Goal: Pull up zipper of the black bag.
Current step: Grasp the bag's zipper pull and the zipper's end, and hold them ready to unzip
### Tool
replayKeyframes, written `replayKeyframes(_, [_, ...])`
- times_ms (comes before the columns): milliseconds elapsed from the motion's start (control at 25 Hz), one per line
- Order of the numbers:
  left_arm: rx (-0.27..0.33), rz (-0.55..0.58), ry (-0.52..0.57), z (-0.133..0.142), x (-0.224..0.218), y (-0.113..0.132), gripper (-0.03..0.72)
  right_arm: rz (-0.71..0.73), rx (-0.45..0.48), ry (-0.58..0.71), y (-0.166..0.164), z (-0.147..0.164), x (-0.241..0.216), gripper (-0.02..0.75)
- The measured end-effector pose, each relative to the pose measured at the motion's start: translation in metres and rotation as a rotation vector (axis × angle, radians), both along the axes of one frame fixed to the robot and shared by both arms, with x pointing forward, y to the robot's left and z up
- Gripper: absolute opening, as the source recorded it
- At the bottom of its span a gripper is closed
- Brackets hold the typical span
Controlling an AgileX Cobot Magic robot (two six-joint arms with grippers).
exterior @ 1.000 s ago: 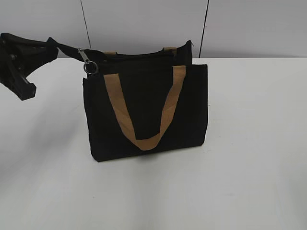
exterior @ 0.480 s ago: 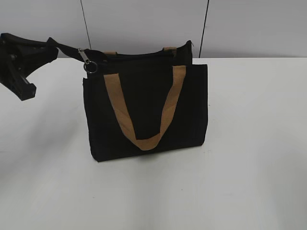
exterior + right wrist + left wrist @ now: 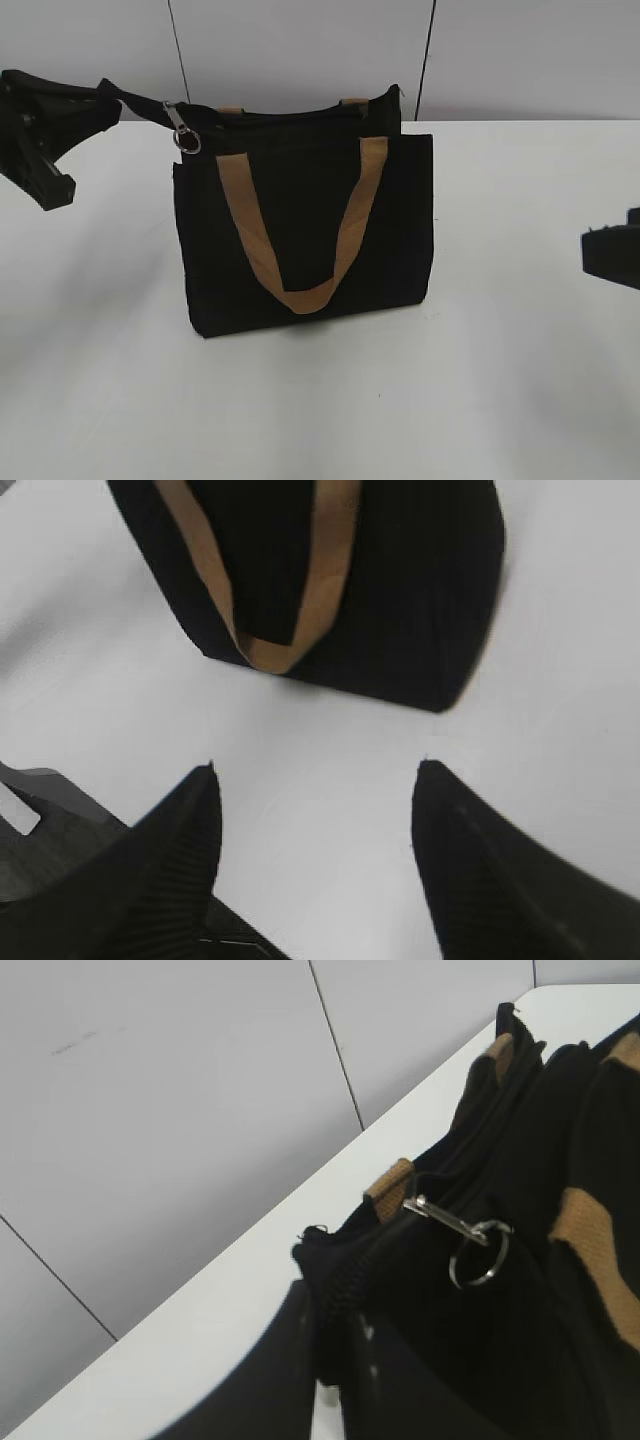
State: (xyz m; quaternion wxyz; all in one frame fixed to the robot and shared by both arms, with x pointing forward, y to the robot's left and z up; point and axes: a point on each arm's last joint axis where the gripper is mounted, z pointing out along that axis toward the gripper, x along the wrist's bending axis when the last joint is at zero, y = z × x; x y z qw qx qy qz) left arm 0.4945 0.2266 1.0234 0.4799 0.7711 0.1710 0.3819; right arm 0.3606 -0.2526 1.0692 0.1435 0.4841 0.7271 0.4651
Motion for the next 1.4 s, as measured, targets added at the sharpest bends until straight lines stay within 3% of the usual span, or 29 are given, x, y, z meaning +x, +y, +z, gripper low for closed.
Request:
replayKeyframes(160, [-0.001,0.000,0.001,0.000,0.000,0.000,0.027,0.100,0.013,-0.035,0.009,-0.006,0.028,0.467])
replayKeyframes(360, [0.000,0.001,0.001,0.000,0.000,0.000,0.027,0.222,-0.050,-0.100,0.035,0.002,0.063,0.467])
replayKeyframes(800, [0.002,0.004,0.003,0.000,0.000,0.000,0.027,0.426,-0.117,-0.090,0.140,-0.014,0.153,0.447])
replayKeyframes(1120, [0.003,0.005,0.004,0.000,0.000,0.000,0.027,0.519,-0.130,-0.116,0.196,-0.026,0.184,0.390])
replayKeyframes(1400, [0.004,0.005,0.004,0.000,0.000,0.000,0.027,0.559,-0.157,-0.135,0.218,-0.042,0.200,0.389])
